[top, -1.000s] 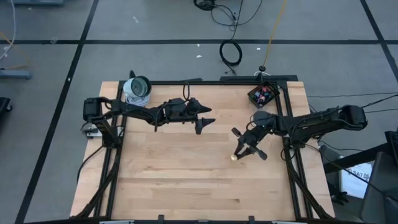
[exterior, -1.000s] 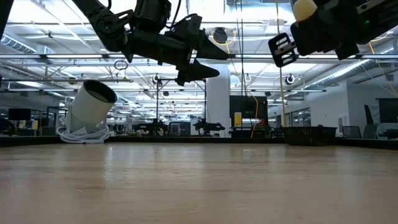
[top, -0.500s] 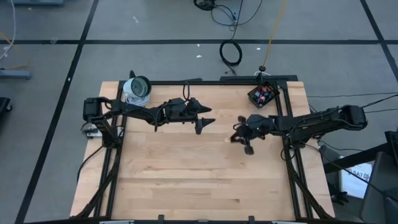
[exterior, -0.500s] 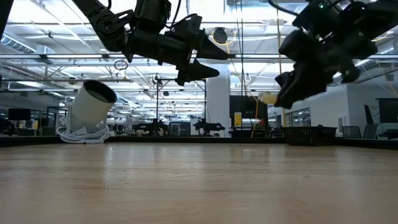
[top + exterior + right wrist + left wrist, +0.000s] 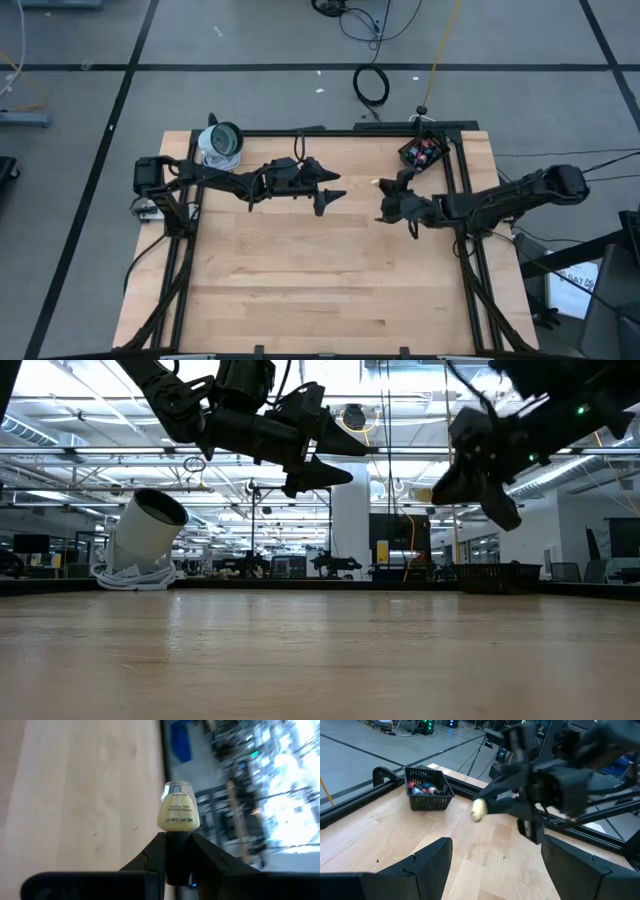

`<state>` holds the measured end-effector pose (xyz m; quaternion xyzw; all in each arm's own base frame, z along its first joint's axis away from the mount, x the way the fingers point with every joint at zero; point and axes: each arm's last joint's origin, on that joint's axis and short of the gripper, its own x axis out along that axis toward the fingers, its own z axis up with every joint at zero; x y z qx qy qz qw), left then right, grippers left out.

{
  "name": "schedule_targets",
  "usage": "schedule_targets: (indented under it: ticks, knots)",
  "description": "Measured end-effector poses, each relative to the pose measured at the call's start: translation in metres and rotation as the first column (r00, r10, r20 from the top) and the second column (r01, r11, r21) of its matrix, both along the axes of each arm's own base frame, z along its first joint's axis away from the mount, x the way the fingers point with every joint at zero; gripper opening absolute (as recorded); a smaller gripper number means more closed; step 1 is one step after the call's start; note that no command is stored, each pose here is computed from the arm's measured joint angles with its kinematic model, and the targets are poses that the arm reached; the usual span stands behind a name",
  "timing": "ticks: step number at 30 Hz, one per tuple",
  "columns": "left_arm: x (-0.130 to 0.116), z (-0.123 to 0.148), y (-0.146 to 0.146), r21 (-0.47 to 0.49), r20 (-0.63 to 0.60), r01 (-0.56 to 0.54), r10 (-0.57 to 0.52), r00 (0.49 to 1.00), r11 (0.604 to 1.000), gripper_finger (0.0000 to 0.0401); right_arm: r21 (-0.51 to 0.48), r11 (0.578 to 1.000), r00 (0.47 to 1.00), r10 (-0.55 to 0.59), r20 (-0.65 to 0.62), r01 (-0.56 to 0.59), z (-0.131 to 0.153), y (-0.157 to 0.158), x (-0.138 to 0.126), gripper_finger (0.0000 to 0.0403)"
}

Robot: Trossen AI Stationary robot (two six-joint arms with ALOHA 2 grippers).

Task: Pick & Place Nail Polish
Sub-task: Put the yellow nail polish into the black bin

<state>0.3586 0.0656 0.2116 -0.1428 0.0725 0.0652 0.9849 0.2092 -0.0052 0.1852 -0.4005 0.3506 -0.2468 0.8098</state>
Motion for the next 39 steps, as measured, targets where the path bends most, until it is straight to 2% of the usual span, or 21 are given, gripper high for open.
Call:
schedule_targets:
  ticks: [4, 10, 39]
  knots:
    - [0.000, 0.000, 0.000, -0.001, 0.000, -0.001, 0.001, 1.000, 1.000, 0.0294, -0.120, 0.992, 0.999, 0.039, 0.028, -0.036, 0.009, 0.016, 0.004, 0.0054]
    - [0.000, 0.000, 0.000, 0.000, 0.000, 0.000, 0.000, 1.000, 1.000, 0.0294, -0.217, 0.973, 0.993, 0.095, 0.064, -0.080, 0.018, 0.032, 0.010, 0.0054]
    - [0.000, 0.000, 0.000, 0.000, 0.000, 0.000, 0.000, 1.000, 1.000, 0.0294, -0.213, 0.973, 0.991, 0.103, 0.083, -0.084, 0.017, 0.034, 0.012, 0.0054]
